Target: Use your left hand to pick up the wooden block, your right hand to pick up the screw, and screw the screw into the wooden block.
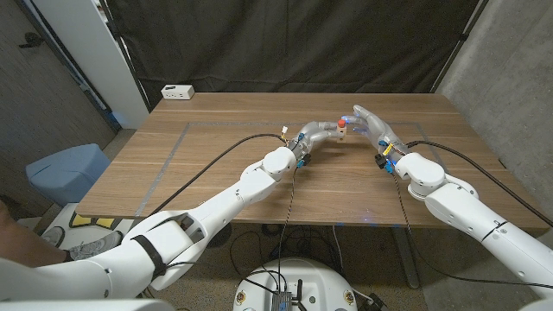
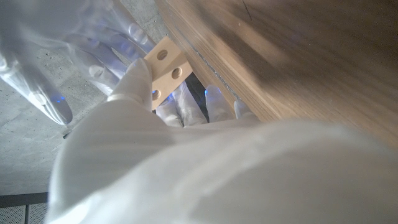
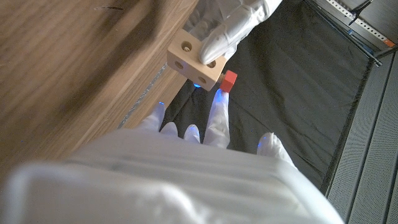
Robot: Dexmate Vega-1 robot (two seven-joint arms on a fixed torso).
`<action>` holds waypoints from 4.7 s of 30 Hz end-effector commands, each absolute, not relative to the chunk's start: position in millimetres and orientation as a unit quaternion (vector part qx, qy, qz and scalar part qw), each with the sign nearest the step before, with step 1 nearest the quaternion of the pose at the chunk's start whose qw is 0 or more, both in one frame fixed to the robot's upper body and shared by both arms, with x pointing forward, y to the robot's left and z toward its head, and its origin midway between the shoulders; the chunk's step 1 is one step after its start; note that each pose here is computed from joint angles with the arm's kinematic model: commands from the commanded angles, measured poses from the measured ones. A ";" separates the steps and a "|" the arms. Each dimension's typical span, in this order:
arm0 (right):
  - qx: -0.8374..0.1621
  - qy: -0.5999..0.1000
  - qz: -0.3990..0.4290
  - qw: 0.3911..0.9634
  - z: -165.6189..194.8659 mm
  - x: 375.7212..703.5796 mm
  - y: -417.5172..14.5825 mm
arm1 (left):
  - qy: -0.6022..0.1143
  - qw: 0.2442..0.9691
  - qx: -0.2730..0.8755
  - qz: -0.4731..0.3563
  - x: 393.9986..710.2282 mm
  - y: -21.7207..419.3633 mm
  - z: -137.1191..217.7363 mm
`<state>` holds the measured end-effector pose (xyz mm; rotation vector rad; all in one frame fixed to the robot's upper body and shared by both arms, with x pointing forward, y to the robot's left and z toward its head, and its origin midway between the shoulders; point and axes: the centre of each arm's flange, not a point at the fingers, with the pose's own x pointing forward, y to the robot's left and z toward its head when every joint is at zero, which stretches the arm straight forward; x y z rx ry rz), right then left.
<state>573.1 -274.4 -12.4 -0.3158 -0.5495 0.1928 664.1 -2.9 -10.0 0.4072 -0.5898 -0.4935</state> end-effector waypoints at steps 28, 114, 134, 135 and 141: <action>-0.150 -0.270 0.072 0.948 -17.9 565.1 -276.9 | -0.285 0.906 0.195 -0.244 663.7 -5.2 -11.5; -0.151 -0.262 0.054 0.952 -16.6 561.8 -290.9 | -0.279 0.907 0.198 -0.245 677.5 -4.7 -5.4; -0.154 -0.261 0.063 0.951 -11.9 570.7 -289.9 | -0.279 0.907 0.198 -0.247 677.1 -4.8 -5.6; -0.154 -0.261 0.063 0.951 -11.6 571.2 -289.7 | -0.279 0.907 0.198 -0.246 677.0 -4.8 -5.6; -0.155 -0.258 0.071 0.951 -10.2 573.2 -288.0 | -0.280 0.906 0.199 -0.248 676.1 -5.2 -6.0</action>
